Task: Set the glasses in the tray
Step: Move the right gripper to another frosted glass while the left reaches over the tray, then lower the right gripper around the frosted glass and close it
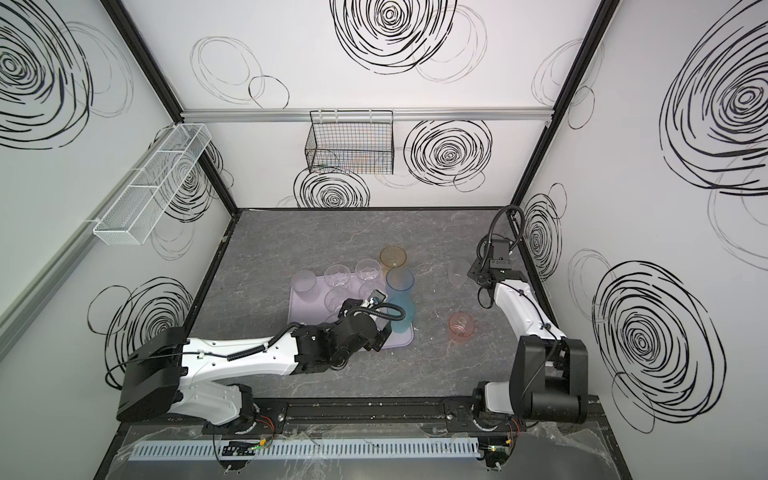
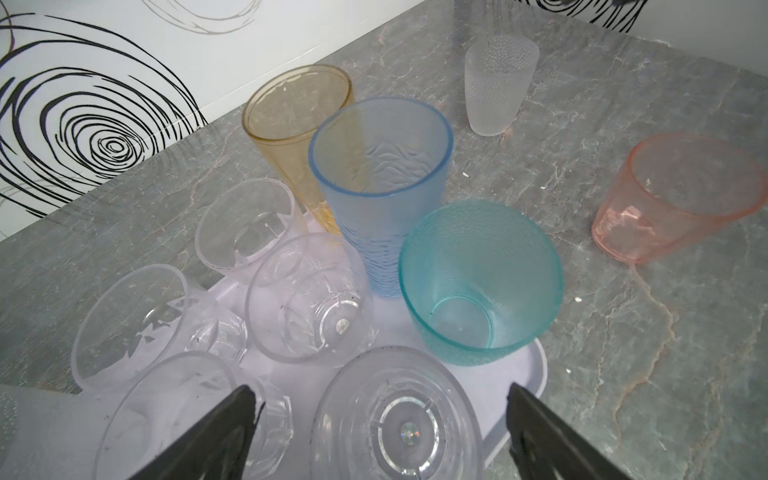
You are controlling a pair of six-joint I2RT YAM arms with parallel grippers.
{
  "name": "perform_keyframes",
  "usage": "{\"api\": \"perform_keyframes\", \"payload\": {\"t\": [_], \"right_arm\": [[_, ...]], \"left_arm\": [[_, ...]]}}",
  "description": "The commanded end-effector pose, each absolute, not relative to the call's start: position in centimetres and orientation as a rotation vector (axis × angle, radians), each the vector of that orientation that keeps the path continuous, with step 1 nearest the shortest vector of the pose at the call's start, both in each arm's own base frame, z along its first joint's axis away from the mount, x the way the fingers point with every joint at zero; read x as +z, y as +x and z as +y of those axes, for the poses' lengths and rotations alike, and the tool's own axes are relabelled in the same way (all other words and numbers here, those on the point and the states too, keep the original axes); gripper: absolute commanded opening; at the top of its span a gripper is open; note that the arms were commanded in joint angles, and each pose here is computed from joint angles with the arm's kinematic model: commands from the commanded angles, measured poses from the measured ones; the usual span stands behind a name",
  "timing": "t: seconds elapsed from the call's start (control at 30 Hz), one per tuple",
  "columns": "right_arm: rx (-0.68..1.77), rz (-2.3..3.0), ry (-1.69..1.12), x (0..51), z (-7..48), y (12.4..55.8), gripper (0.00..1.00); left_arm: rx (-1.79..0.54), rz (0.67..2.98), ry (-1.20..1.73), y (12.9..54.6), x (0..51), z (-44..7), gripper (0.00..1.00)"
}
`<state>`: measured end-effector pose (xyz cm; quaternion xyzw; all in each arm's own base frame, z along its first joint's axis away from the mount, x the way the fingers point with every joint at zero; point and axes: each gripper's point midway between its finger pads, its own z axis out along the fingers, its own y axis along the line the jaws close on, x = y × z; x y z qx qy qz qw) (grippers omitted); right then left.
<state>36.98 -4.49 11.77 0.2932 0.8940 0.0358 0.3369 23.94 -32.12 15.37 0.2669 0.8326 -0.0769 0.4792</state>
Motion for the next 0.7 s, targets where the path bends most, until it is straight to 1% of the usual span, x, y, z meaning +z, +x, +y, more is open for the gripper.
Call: {"api": "perform_keyframes", "payload": {"t": [0.0, 0.2, 0.3, 0.33, 0.4, 0.47, 0.57, 0.67], "right_arm": [[0.229, 2.339, 0.784, 11.9, -3.5, 39.0, 0.51], [0.273, 2.372, 0.791, 9.7, -2.8, 39.5, 0.47], [0.284, 2.4, 0.8, 8.1, -2.6, 39.6, 0.42], [0.29, 2.404, 0.799, 7.7, -2.5, 39.7, 0.38], [0.303, 2.42, 0.801, 6.9, -2.3, 39.8, 0.25], [0.321, 2.424, 0.8, 6.7, -2.0, 39.9, 0.15], [0.312, 2.403, 0.773, 8.2, -1.8, 40.0, 0.08], [0.301, 2.362, 0.743, 10.7, -1.8, 40.1, 0.04]], "left_arm": [[-0.267, 1.995, 0.615, 24.8, 17.4, -32.8, 0.96], [-0.283, 2.005, 0.55, 25.0, 17.3, -31.1, 0.96], [-0.289, 2.007, 0.51, 25.3, 17.5, -30.1, 0.96], [-0.289, 2.004, 0.498, 25.4, 17.7, -29.7, 0.96], [-0.289, 1.995, 0.468, 25.5, 17.8, -28.9, 0.96], [-0.306, 1.995, 0.43, 25.6, 17.9, -28.1, 0.96], [-0.315, 1.985, 0.378, 25.9, 18.8, -26.8, 0.96], [-0.306, 1.952, 0.327, 26.1, 20.2, -25.3, 0.96]]}}
